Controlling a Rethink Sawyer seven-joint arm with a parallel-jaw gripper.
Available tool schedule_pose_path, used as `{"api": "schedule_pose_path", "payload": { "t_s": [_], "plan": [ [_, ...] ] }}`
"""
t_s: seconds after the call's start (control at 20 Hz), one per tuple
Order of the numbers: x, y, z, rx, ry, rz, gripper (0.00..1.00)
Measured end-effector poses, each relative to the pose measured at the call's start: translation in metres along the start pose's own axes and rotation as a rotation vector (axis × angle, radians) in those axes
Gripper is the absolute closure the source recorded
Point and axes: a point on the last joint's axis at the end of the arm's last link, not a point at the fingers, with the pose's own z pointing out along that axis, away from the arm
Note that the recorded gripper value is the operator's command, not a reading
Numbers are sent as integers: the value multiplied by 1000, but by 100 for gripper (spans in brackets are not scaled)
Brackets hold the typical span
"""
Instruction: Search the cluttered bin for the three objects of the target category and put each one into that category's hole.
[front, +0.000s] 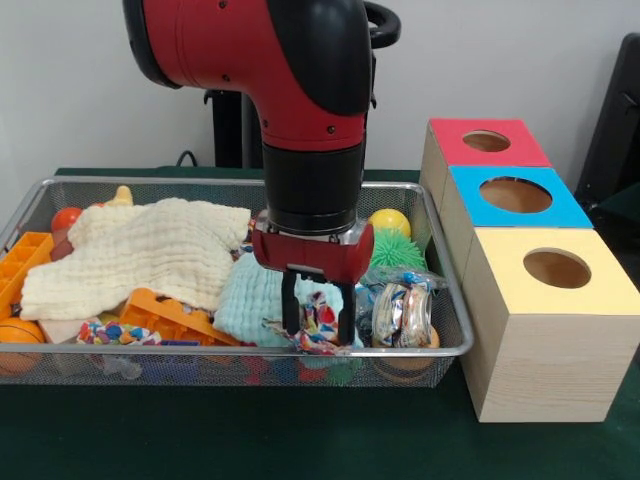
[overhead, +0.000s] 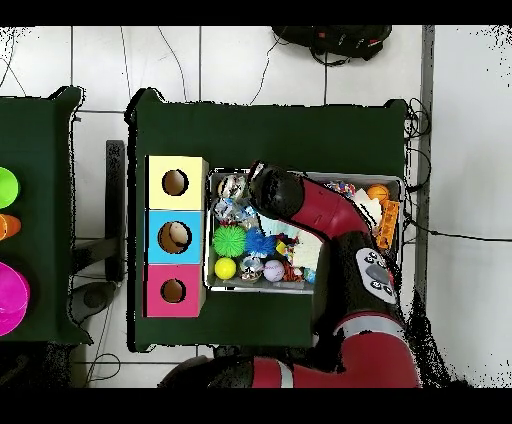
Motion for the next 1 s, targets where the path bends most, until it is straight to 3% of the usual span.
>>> {"api": "schedule_pose_path", "payload": {
  "t_s": [0.3,0.35,1.0],
  "plan": [
    [-1,0,1,0,-14,0,0],
    [-1,0,1,0,-14,0,100],
    [-1,1,1,-1,-14,-2,100]
  ]
}}
